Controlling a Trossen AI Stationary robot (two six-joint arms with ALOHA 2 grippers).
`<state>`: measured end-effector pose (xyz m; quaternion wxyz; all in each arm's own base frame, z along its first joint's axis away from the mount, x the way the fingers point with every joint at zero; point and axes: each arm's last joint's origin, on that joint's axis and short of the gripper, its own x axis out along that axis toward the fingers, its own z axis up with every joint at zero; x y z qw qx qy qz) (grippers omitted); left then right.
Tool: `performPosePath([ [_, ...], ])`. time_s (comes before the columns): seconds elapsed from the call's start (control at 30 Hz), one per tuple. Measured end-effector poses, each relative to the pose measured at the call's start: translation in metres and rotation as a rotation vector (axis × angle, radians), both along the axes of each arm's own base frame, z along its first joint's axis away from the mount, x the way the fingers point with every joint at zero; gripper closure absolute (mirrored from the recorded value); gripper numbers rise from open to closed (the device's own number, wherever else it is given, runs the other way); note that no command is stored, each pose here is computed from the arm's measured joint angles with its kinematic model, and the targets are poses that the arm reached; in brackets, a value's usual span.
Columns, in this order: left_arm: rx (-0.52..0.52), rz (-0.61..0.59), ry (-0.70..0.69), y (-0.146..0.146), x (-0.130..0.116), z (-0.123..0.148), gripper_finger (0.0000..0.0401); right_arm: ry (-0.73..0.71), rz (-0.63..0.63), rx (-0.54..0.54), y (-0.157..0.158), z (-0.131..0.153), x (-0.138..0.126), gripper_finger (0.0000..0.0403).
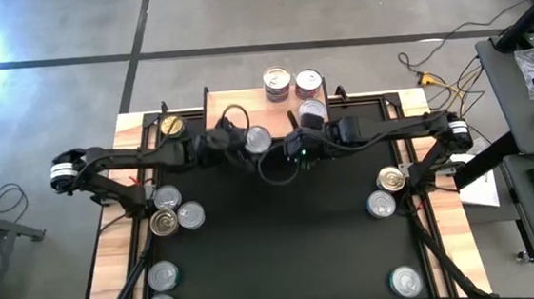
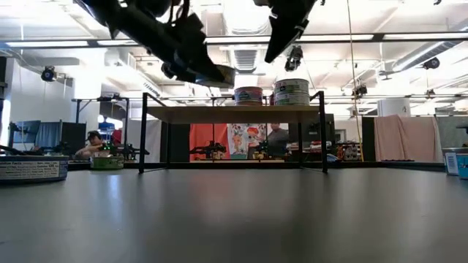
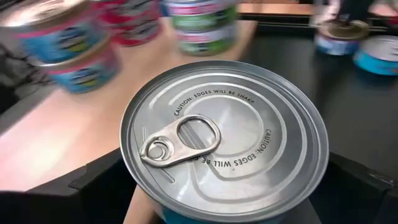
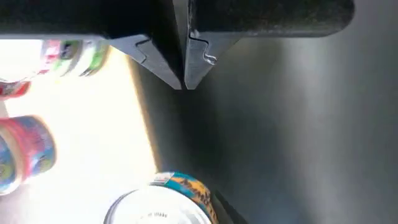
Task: Stack canned seafood by type on shelf
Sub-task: Put the yellow-blue tuna can on the shelf
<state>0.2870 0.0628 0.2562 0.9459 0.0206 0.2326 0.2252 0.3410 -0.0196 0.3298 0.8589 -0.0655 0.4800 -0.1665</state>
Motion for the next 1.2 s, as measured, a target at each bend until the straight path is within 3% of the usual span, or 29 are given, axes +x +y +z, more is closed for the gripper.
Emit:
performPosePath([
  [0.17,-0.007,0.028,0.035,0.027,-0.004,-0.006,0.0026,-0.073,0.03,-0.032,-0.016,0.004,0.008,0.0394],
  [0.33,0.003,0.05,0.118,0.043,0.0,-0.012,0.0025,-0.207,0.067,0.036,-0.035,0.005,0.023,0.0394],
  [0.53,-0.003,0.096,0.133,0.064,0.013,-0.015,0.0025,-0.218,0.059,0.051,-0.055,0.009,0.017,0.0394],
  [0.77,0.004,0.117,0.145,0.082,0.033,-0.014,0.0024,-0.277,0.089,0.196,-0.072,0.008,0.017,0.0393],
  [1.2,0.009,0.117,0.146,0.092,0.045,-0.018,0.0012,-0.304,0.018,0.071,-0.113,0.002,0.019,0.0393],
])
